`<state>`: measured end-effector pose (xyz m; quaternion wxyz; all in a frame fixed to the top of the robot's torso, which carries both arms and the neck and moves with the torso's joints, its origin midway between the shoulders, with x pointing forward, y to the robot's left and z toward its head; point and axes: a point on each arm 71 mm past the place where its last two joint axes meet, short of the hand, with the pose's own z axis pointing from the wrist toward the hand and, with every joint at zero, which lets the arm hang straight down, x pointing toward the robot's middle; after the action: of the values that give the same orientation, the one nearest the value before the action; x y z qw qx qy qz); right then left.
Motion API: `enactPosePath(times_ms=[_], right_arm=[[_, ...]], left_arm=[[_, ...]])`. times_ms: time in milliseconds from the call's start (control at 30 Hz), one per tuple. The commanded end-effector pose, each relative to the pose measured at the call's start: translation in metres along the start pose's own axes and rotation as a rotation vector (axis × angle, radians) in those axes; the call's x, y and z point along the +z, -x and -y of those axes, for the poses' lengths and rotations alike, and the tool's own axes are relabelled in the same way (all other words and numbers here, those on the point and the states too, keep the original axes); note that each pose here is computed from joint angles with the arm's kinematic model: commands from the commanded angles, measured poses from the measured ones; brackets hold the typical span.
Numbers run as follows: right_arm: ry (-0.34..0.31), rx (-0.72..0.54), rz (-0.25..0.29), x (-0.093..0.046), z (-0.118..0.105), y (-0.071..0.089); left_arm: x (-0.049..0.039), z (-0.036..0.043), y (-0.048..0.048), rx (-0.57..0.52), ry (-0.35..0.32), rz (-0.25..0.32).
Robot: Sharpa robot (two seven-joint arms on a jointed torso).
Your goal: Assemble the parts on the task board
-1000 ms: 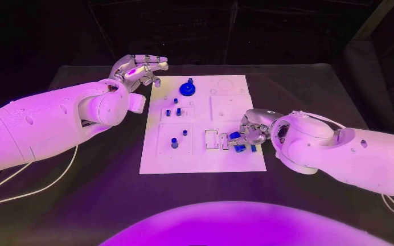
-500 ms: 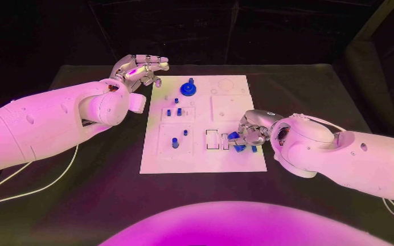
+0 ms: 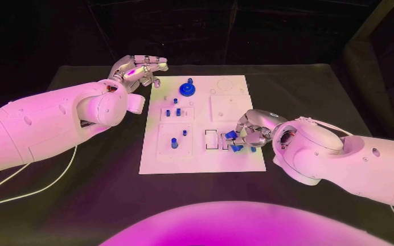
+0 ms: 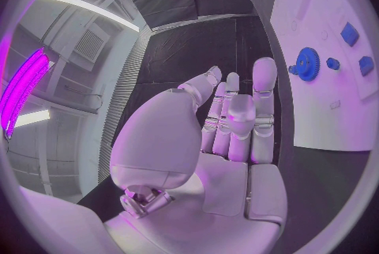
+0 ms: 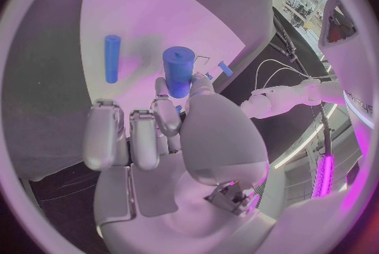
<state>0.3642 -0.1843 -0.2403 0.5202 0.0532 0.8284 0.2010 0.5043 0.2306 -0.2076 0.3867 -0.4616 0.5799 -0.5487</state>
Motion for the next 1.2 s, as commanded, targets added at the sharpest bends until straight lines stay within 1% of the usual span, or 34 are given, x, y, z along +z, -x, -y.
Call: enactPosePath(times_ms=[33,300,667,967,1200], right_arm=[[0.016,0.050,0.021,0.001,-0.008,0.001],[0.020,0.061,-0.015,0.012,-0.020,-0.007],[-0.014,0.077,-0.008,0.024,-0.026,-0.011],[-0.018,0.068,-0.022,0.029,-0.030,-0.014],[-0.018,0.058,-0.012,0.032,-0.032,-0.014]], left_arm=[[0.0004,0.0011,-0.0026,-0.007,-0.003,-0.016],[0.0008,0.0010,-0.0043,-0.009,-0.002,-0.020],[0.0017,0.0008,-0.0070,-0.010,-0.001,-0.026],[0.0019,0.0007,-0.0076,-0.010,0.000,-0.027],[0.0021,0.0005,-0.0081,-0.011,0.001,-0.029]])
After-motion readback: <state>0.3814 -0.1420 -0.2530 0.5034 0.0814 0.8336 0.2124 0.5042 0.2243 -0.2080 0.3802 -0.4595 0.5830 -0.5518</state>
